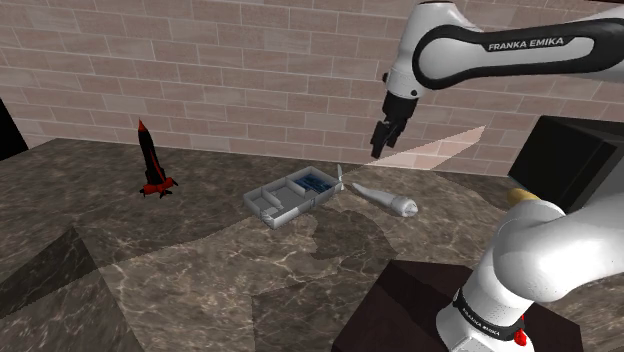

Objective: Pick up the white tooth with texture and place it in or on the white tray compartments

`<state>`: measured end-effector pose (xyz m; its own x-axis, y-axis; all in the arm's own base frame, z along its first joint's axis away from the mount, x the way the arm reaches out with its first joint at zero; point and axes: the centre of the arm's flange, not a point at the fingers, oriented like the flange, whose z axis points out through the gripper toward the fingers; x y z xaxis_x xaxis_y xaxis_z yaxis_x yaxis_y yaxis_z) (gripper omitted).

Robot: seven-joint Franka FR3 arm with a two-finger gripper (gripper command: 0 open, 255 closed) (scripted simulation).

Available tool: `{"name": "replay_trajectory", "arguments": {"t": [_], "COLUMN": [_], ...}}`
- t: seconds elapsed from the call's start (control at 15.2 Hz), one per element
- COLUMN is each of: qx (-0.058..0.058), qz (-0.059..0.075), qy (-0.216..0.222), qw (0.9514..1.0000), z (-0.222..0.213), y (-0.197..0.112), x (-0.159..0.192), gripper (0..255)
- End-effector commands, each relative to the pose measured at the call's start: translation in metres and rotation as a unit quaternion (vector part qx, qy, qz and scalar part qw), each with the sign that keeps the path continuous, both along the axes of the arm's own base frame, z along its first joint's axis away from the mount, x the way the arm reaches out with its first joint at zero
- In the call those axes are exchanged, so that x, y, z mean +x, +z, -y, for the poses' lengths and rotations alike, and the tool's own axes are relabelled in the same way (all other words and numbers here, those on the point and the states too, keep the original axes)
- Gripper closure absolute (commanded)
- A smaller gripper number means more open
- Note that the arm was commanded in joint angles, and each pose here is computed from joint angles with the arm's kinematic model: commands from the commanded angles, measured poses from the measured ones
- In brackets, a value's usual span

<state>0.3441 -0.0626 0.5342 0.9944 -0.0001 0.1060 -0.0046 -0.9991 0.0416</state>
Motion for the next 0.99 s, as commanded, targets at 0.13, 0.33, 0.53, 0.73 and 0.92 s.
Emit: {"name": "replay_trajectory", "arguments": {"t": [0.13, 0.33, 0.53, 0.73, 0.92], "qx": [0.003, 0.005, 0.007, 0.010, 0.012], "qz": [-0.012, -0.021, -0.030, -0.039, -0.048], "qy": [0.002, 0.003, 0.004, 0.006, 0.007], "qw": [0.9999, 0.9998, 0.9995, 0.9992, 0.9988], "z": [0.035, 0.062, 0.089, 0.116, 0.142], "y": [-0.037, -0.065, -0.094, -0.123, -0.152], "x": [0.017, 0.029, 0.040, 0.050, 0.060], "gripper": [0, 0, 0, 0, 0]}}
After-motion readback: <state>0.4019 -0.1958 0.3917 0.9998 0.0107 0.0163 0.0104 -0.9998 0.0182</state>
